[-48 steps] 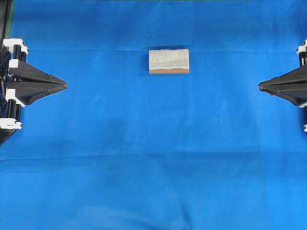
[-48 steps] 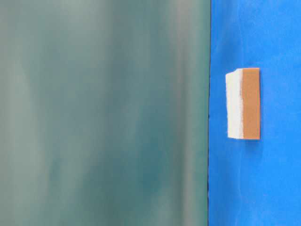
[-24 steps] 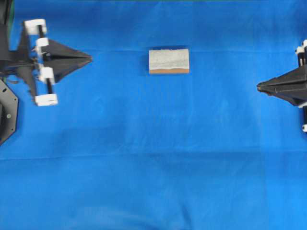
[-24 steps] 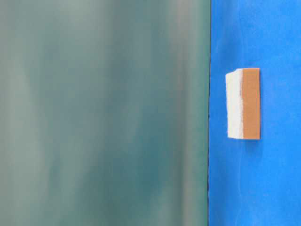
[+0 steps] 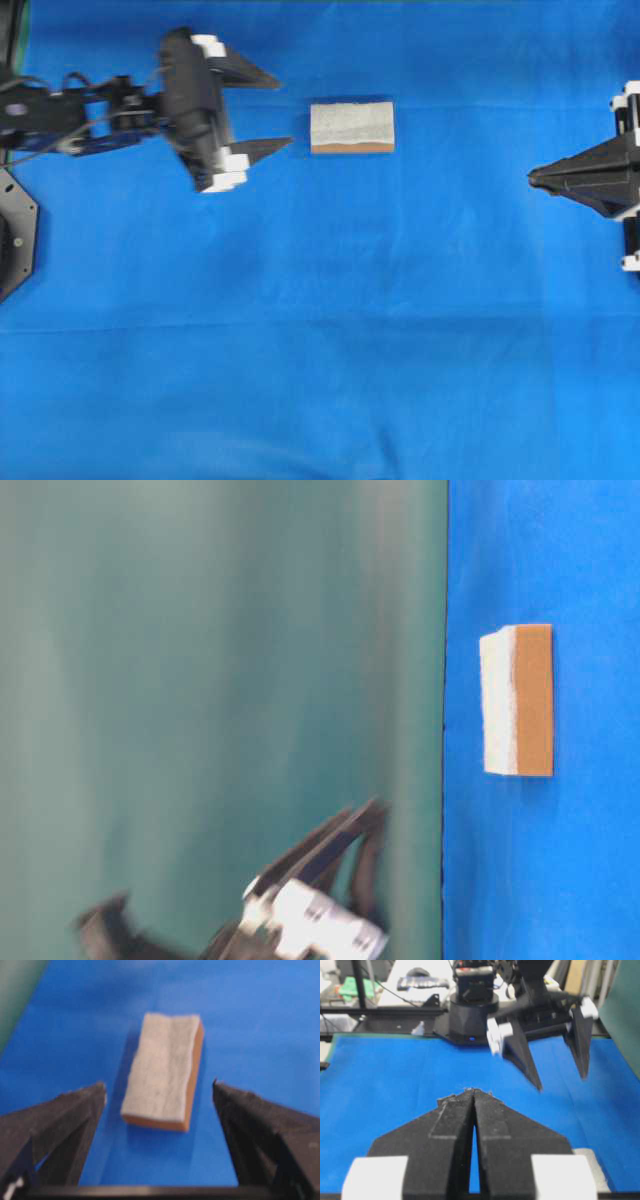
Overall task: Hand over the sponge with the left arm and wipe it with the right arm.
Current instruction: 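Move the left gripper open toward the grey-and-tan sponge, then close the left gripper on the sponge's near end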
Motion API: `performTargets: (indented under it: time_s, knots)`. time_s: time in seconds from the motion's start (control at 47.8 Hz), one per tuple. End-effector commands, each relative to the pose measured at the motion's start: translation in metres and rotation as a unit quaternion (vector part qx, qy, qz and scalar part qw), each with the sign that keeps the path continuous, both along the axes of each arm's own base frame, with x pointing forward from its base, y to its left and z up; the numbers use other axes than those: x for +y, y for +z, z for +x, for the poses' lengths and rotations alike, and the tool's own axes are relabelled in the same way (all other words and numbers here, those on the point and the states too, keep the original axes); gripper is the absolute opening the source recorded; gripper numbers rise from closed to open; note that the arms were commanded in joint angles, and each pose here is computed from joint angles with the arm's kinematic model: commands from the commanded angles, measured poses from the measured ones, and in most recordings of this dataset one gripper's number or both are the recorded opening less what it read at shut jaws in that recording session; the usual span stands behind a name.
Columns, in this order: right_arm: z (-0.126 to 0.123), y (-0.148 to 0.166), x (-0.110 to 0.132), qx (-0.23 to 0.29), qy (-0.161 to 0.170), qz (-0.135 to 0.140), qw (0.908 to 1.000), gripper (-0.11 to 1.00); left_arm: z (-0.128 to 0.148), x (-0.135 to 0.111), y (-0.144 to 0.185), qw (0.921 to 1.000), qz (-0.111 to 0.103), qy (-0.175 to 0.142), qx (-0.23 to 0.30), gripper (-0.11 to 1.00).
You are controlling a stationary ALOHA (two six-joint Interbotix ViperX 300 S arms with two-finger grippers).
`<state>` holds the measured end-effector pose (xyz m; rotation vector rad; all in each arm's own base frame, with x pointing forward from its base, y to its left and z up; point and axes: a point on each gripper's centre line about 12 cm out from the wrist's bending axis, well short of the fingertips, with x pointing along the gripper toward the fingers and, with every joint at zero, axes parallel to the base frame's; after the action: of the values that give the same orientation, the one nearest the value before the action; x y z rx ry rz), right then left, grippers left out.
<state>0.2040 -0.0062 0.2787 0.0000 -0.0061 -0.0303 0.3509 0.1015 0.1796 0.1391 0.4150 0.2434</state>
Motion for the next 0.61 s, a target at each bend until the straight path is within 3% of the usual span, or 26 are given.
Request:
performTargets:
  time_s: [0.0,0.314,0.586]
  knots:
    - [0.003,0.006,-0.002,-0.005,-0.005,0.001,1.0000,0.00,0.022,0.008,-0.008,1.0000,-0.002,0.002,0.006,0.94]
    - [0.006,0.000,-0.005,0.005,-0.012,0.001,0.9999,0.00,0.046,0.034,-0.051,0.9980,-0.013,0.021,0.059,0.93]
    - [0.007,-0.003,-0.005,0.012,-0.012,0.002,0.9998,0.00,0.056,0.036,-0.075,0.9965,-0.019,0.019,0.079,0.93]
